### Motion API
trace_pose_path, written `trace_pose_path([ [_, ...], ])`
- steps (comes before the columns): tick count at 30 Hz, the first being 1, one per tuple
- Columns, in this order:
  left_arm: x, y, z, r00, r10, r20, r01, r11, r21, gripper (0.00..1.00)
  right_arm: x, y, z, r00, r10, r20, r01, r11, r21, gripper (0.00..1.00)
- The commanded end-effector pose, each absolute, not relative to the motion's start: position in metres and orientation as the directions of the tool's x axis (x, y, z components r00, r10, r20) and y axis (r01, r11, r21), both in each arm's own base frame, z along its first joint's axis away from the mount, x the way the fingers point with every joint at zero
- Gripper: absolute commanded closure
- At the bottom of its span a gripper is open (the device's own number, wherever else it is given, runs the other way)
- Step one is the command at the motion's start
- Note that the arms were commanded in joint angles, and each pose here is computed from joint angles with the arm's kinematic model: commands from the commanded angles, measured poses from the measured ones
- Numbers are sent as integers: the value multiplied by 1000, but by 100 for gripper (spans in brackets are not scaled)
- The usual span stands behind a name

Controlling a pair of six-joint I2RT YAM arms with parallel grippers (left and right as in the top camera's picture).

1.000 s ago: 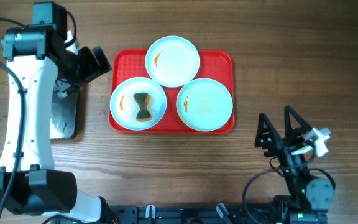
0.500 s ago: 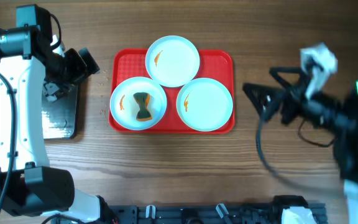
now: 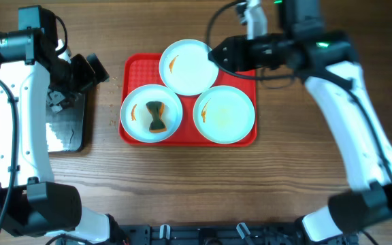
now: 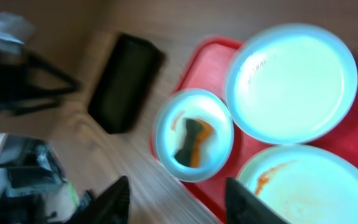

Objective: Clean dirty plates on tray and stack at the side

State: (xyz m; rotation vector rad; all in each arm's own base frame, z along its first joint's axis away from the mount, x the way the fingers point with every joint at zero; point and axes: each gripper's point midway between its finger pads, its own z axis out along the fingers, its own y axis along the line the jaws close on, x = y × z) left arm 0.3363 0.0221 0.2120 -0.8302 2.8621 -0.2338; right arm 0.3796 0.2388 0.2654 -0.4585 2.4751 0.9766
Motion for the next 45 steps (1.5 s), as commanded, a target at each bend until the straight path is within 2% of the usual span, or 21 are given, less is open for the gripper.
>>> trace_pose_path([
  [1, 336, 24, 209, -834, -543, -93, -522, 833, -184, 0, 387, 275, 200, -868, -231, -440, -429, 795, 429, 50],
  [3, 336, 24, 209, -834, -543, -93, -522, 833, -184, 0, 399, 287, 149, -892, -209, -401, -341, 893, 294, 44],
  [5, 335, 24, 209, -834, -543, -93, -522, 833, -184, 0, 404, 290, 112, -908, -206, -364, -300, 927, 225, 44],
  [9, 336, 24, 209, -834, -543, -94, -522, 833, -184, 0, 398, 307, 57, -929, -251, -273, -320, 913, 251, 57],
  [16, 336, 24, 208, -834, -543, -93, -522, 833, -184, 0, 389, 328, 31, -918, -315, -240, -381, 871, 311, 58],
  [17, 336, 24, 208, -834, -543, -93, -522, 833, -184, 0, 385, 333, 27, -915, -327, -236, -390, 868, 309, 62],
  [23, 335, 24, 208, -835, -543, -91, -522, 833, -184, 1, 378, 327, 9, -911, -346, -224, -392, 894, 217, 62],
  [28, 330, 23, 199, -837, -543, -64, -527, 832, -172, 2, 374, 324, -4, -921, -340, -191, -377, 902, 209, 64],
  [30, 329, 23, 195, -838, -543, -53, -528, 832, -167, 7, 372, 323, -9, -926, -335, -176, -368, 906, 210, 68],
  [31, 327, 19, 192, -841, -540, -35, -527, 831, -179, 13, 371, 322, -10, -926, -335, -174, -367, 906, 210, 78],
  [33, 326, 13, 185, -849, -529, -16, -516, 835, -190, 18, 371, 322, -10, -926, -335, -173, -367, 906, 209, 81],
  [34, 326, 11, 181, -852, -523, -13, -512, 838, -188, 23, 371, 322, -10, -926, -336, -173, -368, 906, 210, 89],
  [36, 326, 4, 165, -862, -507, -2, -498, 847, -184, 35, 370, 323, -9, -926, -337, -170, -368, 904, 216, 94],
  [41, 322, -11, 134, -876, -481, 35, -477, 854, -206, 46, 369, 324, -9, -925, -341, -168, -373, 901, 224, 96],
  [45, 324, -29, 101, -888, -456, 62, -451, 837, -309, 46, 364, 332, -7, -917, -364, -164, -397, 876, 272, 96],
])
